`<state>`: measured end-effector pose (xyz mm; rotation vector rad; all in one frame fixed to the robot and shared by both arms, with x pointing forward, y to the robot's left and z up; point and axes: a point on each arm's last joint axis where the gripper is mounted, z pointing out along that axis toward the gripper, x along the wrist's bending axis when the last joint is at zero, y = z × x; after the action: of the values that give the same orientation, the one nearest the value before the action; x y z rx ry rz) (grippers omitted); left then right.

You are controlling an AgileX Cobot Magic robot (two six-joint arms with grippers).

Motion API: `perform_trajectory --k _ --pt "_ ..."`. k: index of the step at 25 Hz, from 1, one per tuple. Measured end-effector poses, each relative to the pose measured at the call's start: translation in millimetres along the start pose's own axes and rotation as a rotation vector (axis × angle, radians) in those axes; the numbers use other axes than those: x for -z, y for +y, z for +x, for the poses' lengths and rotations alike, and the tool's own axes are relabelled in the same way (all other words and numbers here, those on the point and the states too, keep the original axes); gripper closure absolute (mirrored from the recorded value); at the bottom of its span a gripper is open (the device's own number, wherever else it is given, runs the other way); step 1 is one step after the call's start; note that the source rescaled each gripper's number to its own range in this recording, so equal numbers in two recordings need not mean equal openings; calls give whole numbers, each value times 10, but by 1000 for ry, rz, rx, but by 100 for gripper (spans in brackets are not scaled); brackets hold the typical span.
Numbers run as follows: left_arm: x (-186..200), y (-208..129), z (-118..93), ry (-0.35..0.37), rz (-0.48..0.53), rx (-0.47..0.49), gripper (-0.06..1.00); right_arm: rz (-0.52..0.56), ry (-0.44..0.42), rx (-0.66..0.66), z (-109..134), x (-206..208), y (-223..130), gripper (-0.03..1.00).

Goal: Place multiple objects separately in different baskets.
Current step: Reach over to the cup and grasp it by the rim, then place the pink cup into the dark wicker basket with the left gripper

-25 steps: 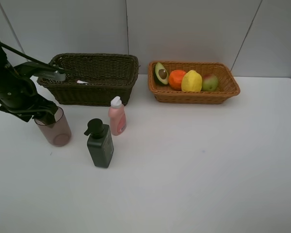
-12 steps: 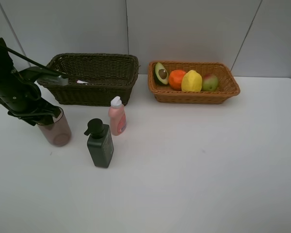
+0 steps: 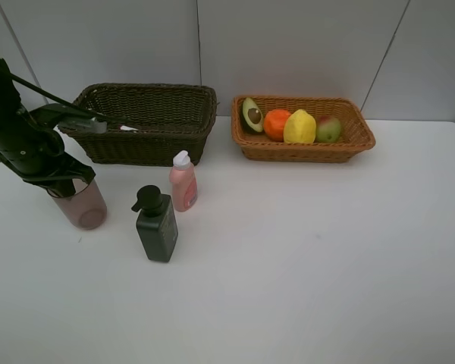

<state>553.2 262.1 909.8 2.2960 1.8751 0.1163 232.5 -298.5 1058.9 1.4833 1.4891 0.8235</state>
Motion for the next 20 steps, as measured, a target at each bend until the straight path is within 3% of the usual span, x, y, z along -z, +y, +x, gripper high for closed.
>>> perform_trajectory --k 11,20 --pt "31 -28 -8 -6 26 0 94 0 0 0 0 0 0 -3" --pt "408 116 -38 -29 65 -14 94 0 0 0 0 0 0 -3"
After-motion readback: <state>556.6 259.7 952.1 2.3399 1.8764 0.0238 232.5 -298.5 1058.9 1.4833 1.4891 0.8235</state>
